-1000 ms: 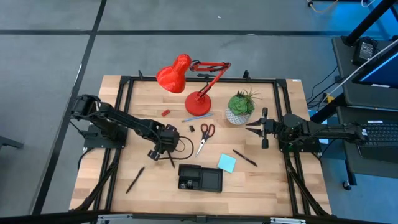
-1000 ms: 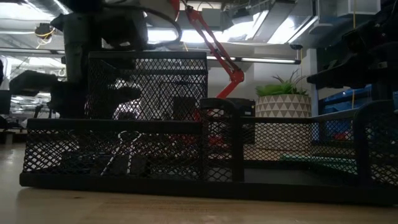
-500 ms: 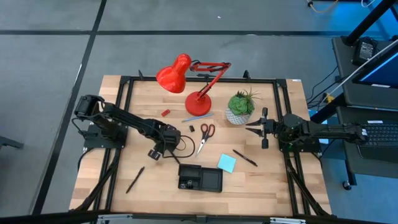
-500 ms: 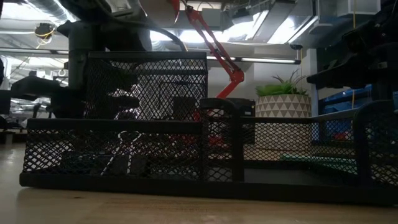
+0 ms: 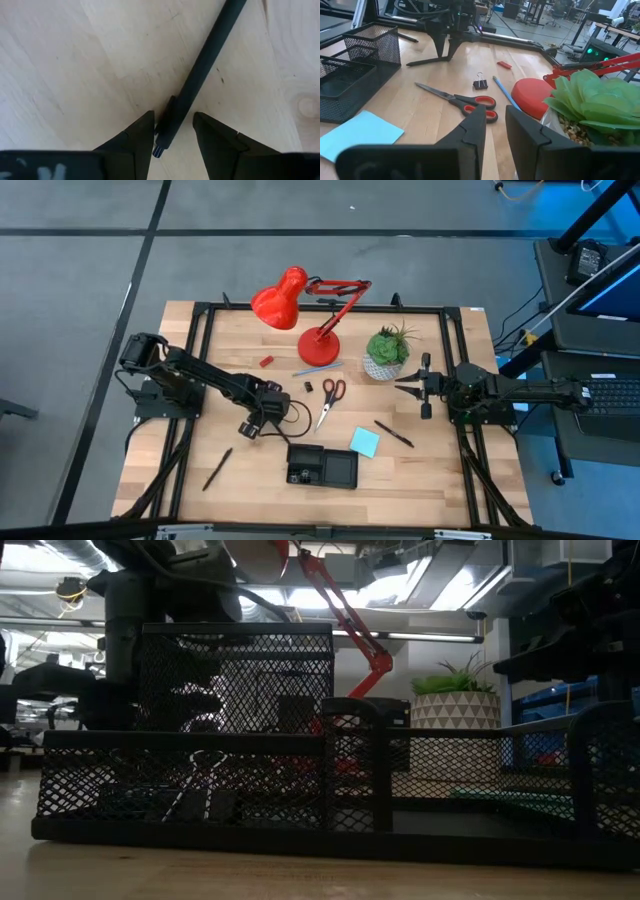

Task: Pick and place office supplies into organizer
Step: Put the top left black pen into the black desk organizer

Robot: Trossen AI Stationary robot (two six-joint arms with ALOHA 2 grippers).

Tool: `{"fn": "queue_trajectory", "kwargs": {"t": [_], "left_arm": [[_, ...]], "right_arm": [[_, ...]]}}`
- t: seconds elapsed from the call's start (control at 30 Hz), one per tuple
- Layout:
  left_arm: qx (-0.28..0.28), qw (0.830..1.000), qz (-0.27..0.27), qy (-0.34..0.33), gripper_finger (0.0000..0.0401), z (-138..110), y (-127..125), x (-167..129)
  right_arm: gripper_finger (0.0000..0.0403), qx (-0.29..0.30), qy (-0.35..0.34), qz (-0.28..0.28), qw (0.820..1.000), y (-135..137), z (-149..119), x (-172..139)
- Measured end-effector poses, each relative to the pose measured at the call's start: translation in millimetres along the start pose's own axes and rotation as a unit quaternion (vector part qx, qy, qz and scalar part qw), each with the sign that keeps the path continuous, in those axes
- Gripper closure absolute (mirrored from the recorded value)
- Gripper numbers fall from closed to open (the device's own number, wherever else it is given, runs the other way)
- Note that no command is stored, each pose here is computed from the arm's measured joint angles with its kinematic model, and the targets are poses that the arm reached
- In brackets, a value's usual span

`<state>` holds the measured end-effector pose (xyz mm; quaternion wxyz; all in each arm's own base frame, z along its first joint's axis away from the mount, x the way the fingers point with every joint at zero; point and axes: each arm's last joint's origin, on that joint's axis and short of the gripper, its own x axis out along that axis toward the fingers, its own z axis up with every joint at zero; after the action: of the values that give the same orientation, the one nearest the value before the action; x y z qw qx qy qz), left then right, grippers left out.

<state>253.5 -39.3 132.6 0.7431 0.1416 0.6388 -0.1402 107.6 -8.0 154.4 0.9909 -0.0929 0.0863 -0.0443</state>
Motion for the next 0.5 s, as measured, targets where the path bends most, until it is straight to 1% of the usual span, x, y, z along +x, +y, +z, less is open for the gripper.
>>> {"fn": "queue_trajectory", "kwargs": {"t": [0.1, 0.27, 0.37, 0.5], "left_arm": [[-0.011, 1.000, -0.001, 0.000, 0.0267, -0.1, -0.1, 0.1], [-0.018, 1.000, -0.003, 0.000, 0.0294, -0.1, -0.6, 0.2], [-0.035, 0.999, 0.006, 0.003, 0.0309, -0.2, -0.7, 0.3], [-0.042, 0.999, 0.009, 0.004, 0.0318, -0.3, -0.6, 0.4]], "right_arm": [[0.0324, 0.000, 0.000, 0.000, 1.000, 0.0, 0.0, 0.0], [0.0324, 0.000, 0.000, 0.000, 1.000, 0.0, 0.0, 0.0], [0.0324, 0.000, 0.000, 0.000, 1.000, 0.0, 0.0, 0.0], [0.0324, 0.000, 0.000, 0.000, 1.000, 0.0, 0.0, 0.0]]}}
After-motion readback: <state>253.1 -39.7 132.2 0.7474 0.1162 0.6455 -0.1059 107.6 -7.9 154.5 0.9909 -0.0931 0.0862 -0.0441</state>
